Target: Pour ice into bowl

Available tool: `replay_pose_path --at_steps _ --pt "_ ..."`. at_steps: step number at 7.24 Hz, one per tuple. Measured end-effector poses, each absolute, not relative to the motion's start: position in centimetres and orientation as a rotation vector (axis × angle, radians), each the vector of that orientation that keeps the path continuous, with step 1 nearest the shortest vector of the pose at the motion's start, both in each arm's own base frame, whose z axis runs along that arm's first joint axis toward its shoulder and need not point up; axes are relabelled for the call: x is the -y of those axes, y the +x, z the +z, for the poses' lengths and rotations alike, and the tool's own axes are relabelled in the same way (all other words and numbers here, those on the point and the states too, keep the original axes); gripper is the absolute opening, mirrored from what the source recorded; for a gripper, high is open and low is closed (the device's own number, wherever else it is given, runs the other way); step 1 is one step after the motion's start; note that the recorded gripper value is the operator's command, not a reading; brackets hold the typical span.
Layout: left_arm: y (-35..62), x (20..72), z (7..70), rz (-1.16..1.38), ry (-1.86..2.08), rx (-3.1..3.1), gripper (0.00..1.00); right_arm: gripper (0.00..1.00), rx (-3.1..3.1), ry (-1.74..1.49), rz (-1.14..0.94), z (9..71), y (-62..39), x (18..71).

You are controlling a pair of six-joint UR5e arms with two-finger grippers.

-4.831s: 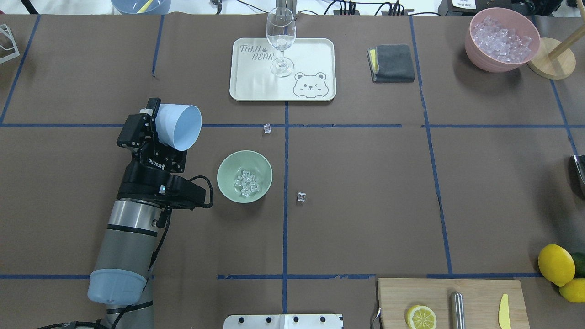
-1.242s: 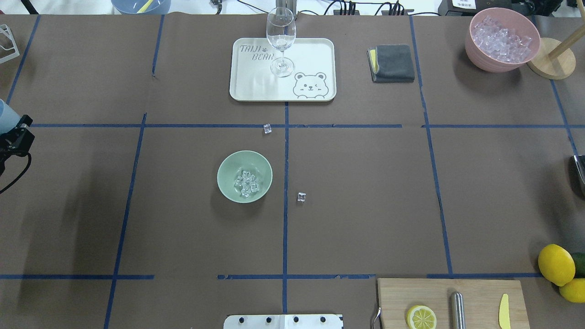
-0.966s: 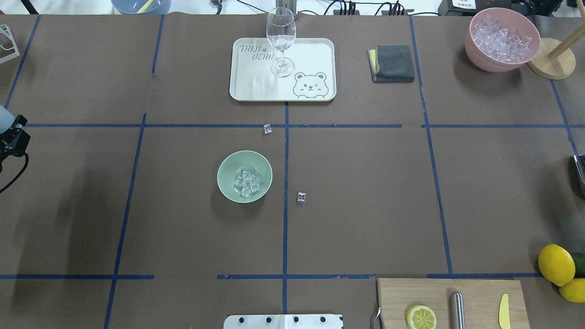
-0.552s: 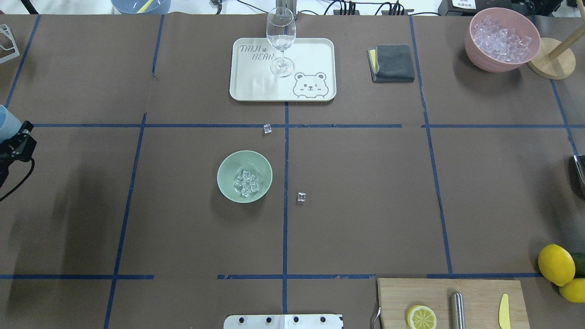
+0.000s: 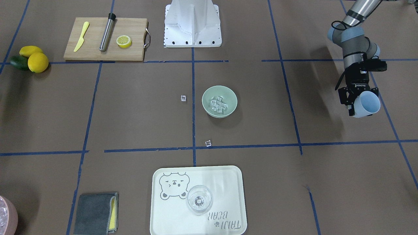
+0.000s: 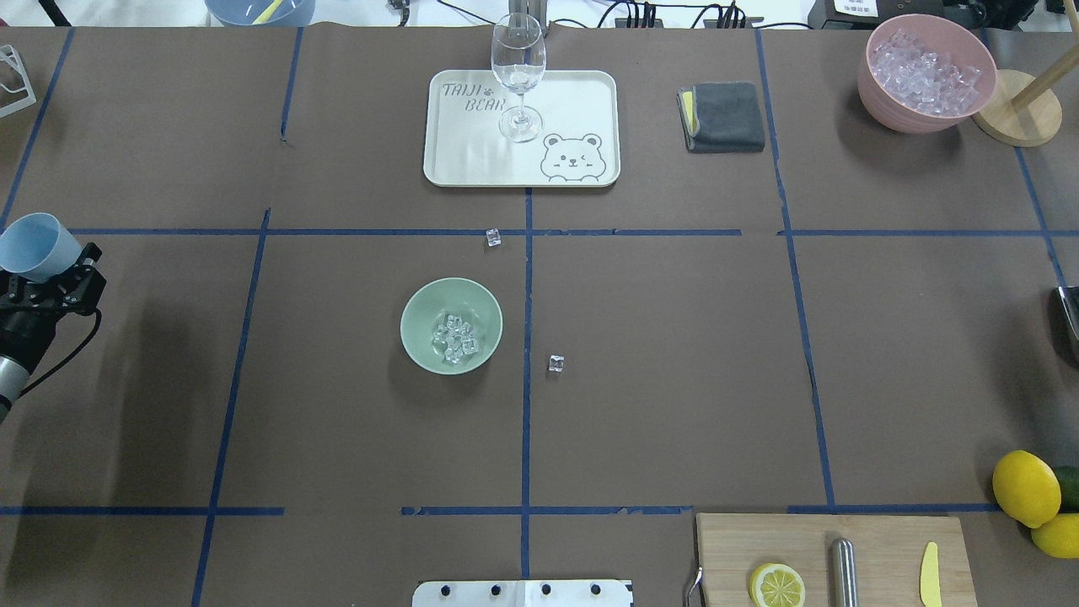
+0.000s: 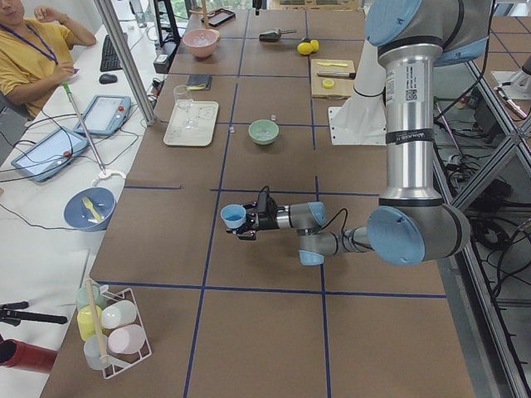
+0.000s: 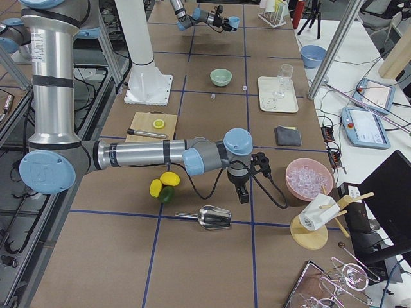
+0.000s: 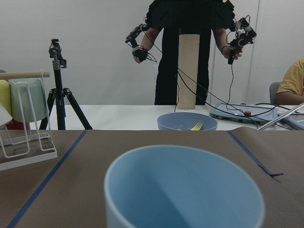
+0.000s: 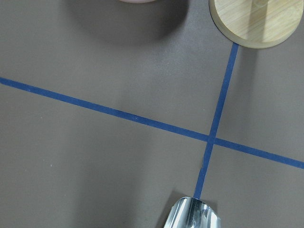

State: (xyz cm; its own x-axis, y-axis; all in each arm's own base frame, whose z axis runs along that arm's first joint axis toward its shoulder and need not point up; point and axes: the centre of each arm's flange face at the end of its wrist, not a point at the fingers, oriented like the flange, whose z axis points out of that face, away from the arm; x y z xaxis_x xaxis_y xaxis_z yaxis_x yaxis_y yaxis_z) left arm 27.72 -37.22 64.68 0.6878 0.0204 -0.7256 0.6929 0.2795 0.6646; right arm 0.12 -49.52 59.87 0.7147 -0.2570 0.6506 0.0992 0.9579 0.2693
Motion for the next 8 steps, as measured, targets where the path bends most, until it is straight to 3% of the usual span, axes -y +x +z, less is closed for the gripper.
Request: replay_pose_path --at_steps 8 --pt "31.0 35.1 66.0 -0.450 1.172 -0.741 0.50 1.00 0.749 0.220 -0.198 60.2 0.4 49.2"
